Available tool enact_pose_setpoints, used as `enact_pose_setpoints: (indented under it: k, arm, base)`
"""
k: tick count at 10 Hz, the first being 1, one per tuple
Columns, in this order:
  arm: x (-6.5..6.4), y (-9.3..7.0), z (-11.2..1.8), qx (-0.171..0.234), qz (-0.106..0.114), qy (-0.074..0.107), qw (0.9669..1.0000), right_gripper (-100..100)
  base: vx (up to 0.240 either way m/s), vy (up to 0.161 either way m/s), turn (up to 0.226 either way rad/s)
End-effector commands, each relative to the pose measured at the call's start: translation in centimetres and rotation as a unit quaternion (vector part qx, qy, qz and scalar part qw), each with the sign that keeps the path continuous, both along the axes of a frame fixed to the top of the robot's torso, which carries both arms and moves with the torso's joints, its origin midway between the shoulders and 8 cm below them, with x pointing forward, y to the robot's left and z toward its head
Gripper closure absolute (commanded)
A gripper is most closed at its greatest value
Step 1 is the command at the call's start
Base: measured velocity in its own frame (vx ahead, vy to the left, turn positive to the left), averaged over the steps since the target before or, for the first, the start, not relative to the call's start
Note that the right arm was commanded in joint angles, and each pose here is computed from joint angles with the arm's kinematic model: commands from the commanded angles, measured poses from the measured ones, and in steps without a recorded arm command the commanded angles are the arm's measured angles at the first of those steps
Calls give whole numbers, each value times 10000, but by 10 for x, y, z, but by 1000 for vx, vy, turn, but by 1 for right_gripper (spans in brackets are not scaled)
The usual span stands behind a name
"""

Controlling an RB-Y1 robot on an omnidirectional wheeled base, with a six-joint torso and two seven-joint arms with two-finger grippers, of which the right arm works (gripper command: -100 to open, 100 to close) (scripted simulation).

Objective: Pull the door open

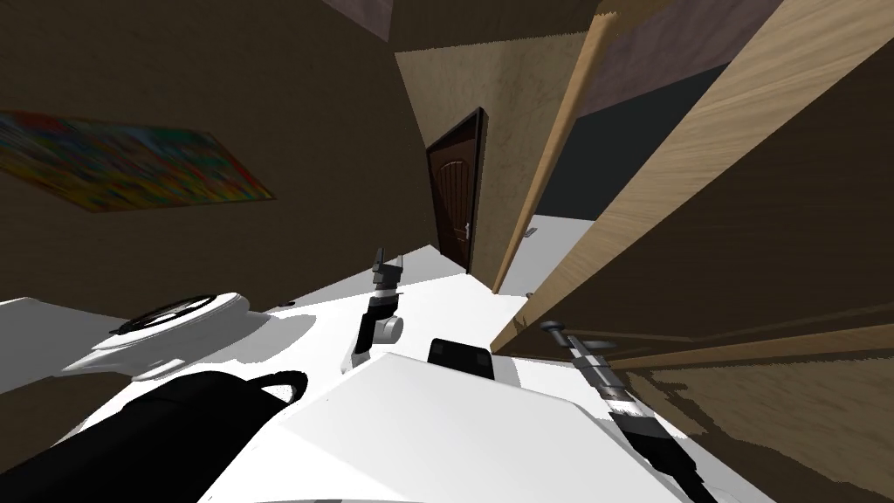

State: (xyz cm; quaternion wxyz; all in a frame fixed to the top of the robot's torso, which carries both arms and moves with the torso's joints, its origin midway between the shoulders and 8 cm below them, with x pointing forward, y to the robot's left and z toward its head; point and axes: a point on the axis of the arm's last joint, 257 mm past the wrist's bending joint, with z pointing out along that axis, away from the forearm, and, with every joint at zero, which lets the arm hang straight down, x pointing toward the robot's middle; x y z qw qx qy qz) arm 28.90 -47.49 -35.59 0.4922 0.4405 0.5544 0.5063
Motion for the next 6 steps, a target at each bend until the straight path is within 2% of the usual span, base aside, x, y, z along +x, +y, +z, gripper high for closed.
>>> enact_pose_setpoints:
  k: [1,6]
  arm:
    - [0,0,0,0,0,0,10000,100]
    - [-12,-2,-1,-1,56,5,10000,100]
  base:
    - [-85,-26,19]
    - [-176,-74,162]
